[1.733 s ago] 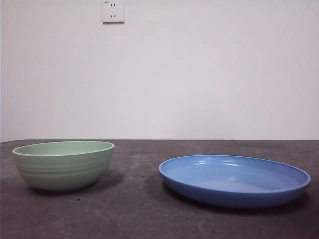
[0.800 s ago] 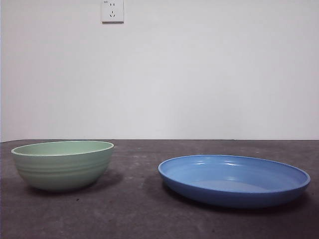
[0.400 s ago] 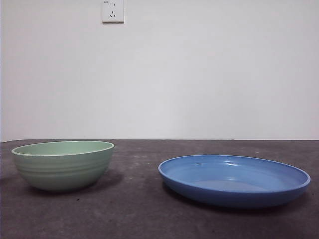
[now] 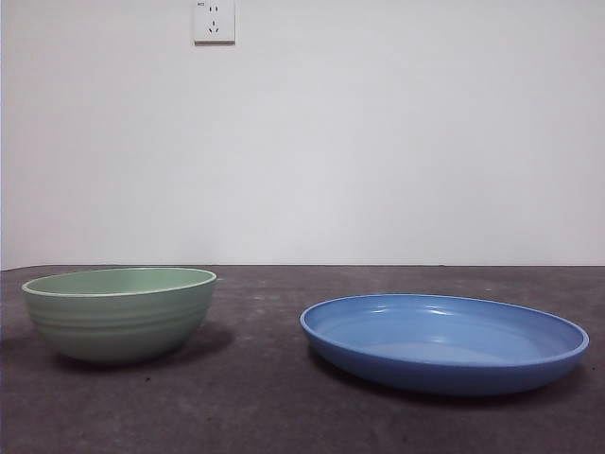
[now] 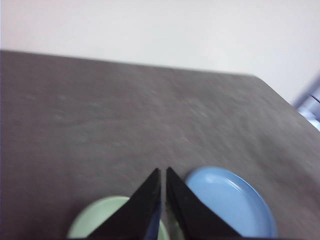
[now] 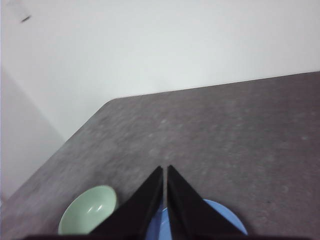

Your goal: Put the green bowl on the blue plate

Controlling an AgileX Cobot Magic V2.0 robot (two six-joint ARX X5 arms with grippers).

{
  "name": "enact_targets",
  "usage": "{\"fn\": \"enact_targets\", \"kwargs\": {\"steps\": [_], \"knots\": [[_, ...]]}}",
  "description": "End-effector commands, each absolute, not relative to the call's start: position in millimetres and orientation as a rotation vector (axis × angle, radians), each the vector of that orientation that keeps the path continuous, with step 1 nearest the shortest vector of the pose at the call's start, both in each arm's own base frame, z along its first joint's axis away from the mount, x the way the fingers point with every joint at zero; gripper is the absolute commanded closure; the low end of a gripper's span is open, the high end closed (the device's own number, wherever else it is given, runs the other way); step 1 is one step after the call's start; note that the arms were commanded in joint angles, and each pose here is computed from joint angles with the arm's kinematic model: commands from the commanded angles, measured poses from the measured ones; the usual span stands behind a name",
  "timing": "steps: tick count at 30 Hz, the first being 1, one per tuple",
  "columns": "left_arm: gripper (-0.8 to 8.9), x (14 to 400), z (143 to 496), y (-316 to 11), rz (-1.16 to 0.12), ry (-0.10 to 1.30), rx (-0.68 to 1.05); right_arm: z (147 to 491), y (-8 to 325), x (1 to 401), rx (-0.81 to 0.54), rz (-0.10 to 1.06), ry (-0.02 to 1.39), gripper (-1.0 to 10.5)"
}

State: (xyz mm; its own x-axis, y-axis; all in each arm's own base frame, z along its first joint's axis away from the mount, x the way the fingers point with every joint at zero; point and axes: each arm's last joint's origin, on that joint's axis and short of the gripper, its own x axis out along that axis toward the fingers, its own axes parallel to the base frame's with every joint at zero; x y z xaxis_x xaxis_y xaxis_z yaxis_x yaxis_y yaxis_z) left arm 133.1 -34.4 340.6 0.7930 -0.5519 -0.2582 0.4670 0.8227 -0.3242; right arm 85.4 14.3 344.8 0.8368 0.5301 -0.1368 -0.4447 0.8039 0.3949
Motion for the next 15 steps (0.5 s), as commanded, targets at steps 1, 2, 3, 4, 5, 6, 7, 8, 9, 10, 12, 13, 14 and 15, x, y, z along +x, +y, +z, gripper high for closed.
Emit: {"fn": "enact_targets", "kwargs": {"steps": [1, 2, 3, 4, 5, 6, 7, 8, 9, 10, 12, 13, 14, 15], "knots": [[7.95, 135.1, 354.7, -40.9, -0.641, 0.367, -0.209, 357.9, 18.2, 83.5, 0.281, 0.584, 0.238, 9.4], [7.95, 136.0, 358.2, -43.6, -0.673, 0.385, -0.2, 361.5, 20.1, 83.1, 0.26, 0.605, 0.257, 9.4], [7.95, 136.5, 361.7, -46.1, -0.698, 0.4, -0.195, 364.4, 21.6, 83.2, 0.246, 0.622, 0.278, 9.4], [7.95, 136.8, 364.7, -48.2, -0.717, 0.413, -0.19, 366.7, 22.8, 83.3, 0.239, 0.636, 0.298, 9.4], [7.95, 137.0, 368.5, -50.7, -0.738, 0.427, -0.185, 368.9, 24.2, 83.8, 0.228, 0.65, 0.323, 9.4], [7.95, 137.1, 372.0, -53.0, -0.752, 0.438, -0.18, 371.0, 25.5, 84.3, 0.218, 0.663, 0.347, 9.4], [7.95, 137.3, 374.8, -55.1, -0.765, 0.444, -0.176, 372.6, 26.7, 84.9, 0.209, 0.676, 0.365, 9.4], [7.95, 137.3, 377.8, -57.5, -0.779, 0.451, -0.172, 374.1, 28.0, 85.8, 0.202, 0.689, 0.384, 9.4], [7.95, 137.3, 380.2, -59.4, -0.791, 0.455, -0.17, 375.3, 29.3, 86.7, 0.197, 0.7, 0.399, 9.4], [7.95, 137.4, 382.2, -61.9, -0.807, 0.462, -0.167, 376.5, 30.7, 87.7, 0.193, 0.713, 0.416, 9.4], [7.95, 137.3, 383.9, -66.6, -0.834, 0.473, -0.16, 377.5, 33.6, 90.2, 0.19, 0.736, 0.447, 9.4], [7.95, 137.7, 383.5, -69.5, -0.85, 0.483, -0.154, 376.9, 35.3, 91.9, 0.189, 0.748, 0.465, 9.4], [7.95, 137.9, 382.4, -72.3, -0.865, 0.494, -0.149, 375.8, 37.1, 93.5, 0.187, 0.761, 0.482, 9.4], [7.95, 138.2, 381.1, -75.0, -0.879, 0.505, -0.141, 374.5, 38.7, 94.7, 0.182, 0.773, 0.497, 9.4]]}}
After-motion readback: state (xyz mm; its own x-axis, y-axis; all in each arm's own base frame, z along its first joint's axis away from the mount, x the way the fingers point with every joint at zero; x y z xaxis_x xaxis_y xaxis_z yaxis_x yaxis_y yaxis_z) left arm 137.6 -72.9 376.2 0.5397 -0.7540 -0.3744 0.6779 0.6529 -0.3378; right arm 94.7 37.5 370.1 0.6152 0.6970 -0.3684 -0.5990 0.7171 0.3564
